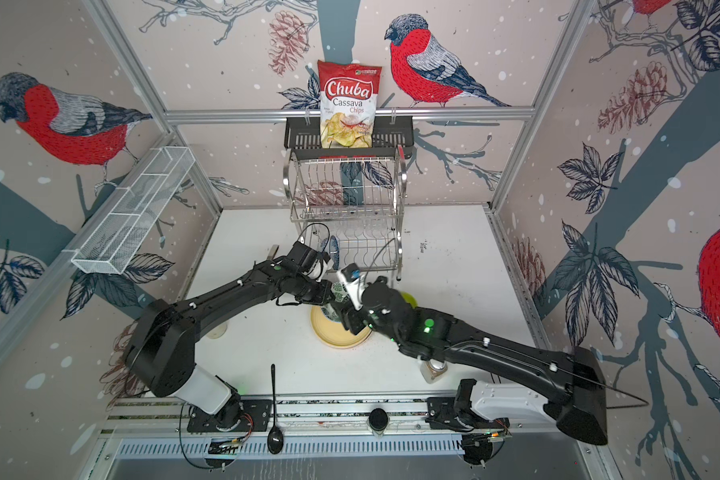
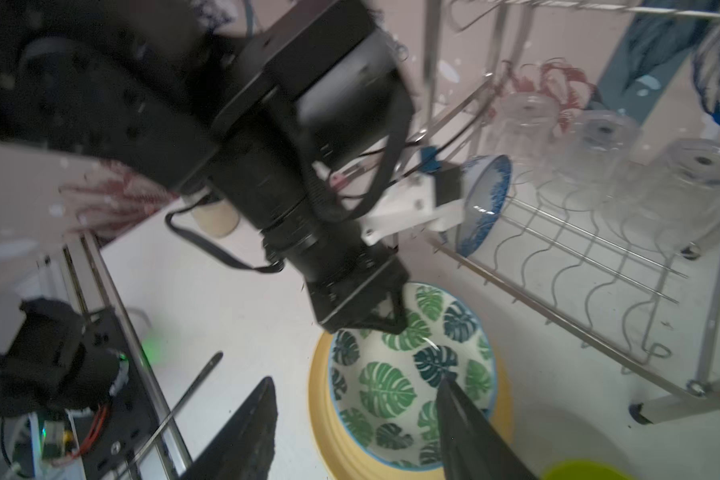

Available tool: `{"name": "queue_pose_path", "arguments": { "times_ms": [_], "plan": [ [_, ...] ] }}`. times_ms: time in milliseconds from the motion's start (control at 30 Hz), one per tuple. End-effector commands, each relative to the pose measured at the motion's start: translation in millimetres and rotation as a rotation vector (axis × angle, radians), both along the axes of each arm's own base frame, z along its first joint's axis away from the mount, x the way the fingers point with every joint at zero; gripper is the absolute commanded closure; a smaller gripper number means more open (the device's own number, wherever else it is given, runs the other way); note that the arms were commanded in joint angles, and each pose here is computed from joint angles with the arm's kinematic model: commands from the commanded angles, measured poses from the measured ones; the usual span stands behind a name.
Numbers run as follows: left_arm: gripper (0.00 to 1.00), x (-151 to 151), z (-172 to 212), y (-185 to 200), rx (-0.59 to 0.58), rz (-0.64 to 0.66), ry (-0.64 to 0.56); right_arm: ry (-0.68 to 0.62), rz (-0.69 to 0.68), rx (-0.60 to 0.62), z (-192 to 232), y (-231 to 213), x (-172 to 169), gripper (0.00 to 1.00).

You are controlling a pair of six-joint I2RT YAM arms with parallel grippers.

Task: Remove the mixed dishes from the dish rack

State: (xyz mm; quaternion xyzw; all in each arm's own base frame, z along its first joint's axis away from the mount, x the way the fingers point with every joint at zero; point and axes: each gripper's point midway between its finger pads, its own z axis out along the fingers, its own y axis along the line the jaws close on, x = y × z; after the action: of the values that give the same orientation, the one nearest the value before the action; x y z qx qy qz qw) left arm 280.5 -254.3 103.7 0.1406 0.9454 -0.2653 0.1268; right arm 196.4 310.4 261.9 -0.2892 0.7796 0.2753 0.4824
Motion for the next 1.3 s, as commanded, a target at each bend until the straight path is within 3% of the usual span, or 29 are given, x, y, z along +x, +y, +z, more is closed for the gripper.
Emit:
{"name": "queue_pose_path", "arguments": {
  "times_ms": [0, 167, 567, 833, 1067, 1267],
  "plan": [
    [1.00, 6, 4, -2, -0.054, 0.001, -0.008, 0.067, -0.131, 0.203, 17, -29, 24, 0.38],
    [1.00, 12, 0, 10, -0.071, 0.041, 0.011, 0.193, -0.232, 0.224, -12, -53, 46, 0.38],
    [1.00, 12, 5, 14, -0.053, 0.049, -0.026, 0.400, -0.221, 0.019, -82, 0, 73, 0.37],
    [1.00, 14, 12, 16, -0.028, 0.058, -0.064, 0.461, -0.256, -0.100, -116, 22, 87, 0.47],
    [1.00, 15, 16, 18, -0.023, 0.067, -0.084, 0.518, -0.229, -0.125, -140, 29, 78, 0.65],
    [1.00, 15, 14, 19, -0.017, 0.071, -0.080, 0.531, -0.214, -0.105, -144, 28, 73, 0.97]
  ]
}}
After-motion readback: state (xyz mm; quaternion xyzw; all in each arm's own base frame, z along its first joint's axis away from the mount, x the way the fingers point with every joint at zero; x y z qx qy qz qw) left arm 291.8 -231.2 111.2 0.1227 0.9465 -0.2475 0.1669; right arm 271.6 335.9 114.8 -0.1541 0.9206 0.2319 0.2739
